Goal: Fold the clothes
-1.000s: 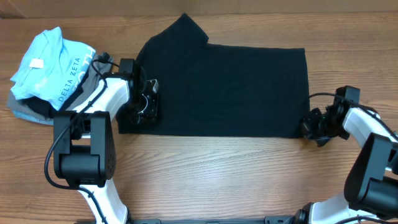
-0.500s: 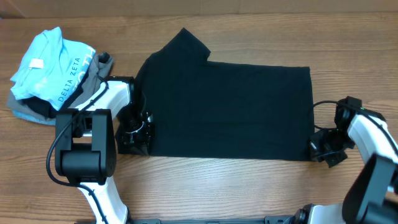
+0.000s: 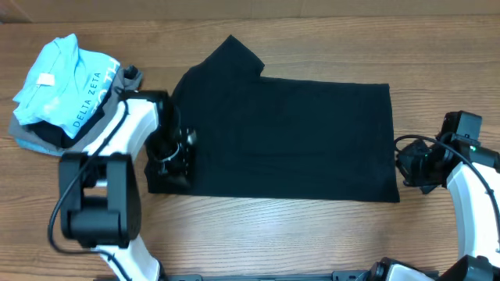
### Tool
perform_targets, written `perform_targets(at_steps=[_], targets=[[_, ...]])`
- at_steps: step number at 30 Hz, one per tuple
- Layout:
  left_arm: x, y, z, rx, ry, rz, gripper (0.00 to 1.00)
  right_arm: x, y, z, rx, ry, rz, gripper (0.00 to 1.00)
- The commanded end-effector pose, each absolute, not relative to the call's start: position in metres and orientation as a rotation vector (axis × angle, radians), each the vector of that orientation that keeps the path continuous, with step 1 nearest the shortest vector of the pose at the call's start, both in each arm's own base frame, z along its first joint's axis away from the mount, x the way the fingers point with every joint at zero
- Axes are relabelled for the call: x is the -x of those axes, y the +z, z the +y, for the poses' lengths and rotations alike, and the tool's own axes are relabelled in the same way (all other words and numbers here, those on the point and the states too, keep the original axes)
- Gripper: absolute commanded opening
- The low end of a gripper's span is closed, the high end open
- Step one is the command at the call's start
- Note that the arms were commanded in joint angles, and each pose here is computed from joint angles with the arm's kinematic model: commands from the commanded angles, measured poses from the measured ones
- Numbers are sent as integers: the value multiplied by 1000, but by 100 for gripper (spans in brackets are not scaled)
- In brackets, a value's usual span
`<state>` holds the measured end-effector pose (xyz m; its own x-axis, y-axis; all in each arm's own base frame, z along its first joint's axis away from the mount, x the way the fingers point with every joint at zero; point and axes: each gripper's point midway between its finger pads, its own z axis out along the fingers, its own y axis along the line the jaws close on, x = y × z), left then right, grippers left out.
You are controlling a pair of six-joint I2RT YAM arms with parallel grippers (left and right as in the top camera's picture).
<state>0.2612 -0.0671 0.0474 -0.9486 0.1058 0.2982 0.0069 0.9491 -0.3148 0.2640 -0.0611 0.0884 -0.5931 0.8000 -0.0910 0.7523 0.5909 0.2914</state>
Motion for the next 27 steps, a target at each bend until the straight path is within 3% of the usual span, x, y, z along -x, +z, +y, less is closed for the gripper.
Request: perform_targets(at_steps=[1, 6, 19, 27], targets=[[-297, 69, -77, 180, 547, -2969, 4, -276, 98, -47, -1217, 475, 2608, 13], [-318, 52, -79, 166, 530, -3072, 4, -272, 71, -41, -1269, 521, 2679, 6], [-256, -21, -46, -284, 154, -2965, 5, -270, 15, -36, -1334, 558, 2797, 4], [-216, -39, -35, -588, 83, -2821, 4, -224, -28, -37, -1665, 383, 2828, 4]])
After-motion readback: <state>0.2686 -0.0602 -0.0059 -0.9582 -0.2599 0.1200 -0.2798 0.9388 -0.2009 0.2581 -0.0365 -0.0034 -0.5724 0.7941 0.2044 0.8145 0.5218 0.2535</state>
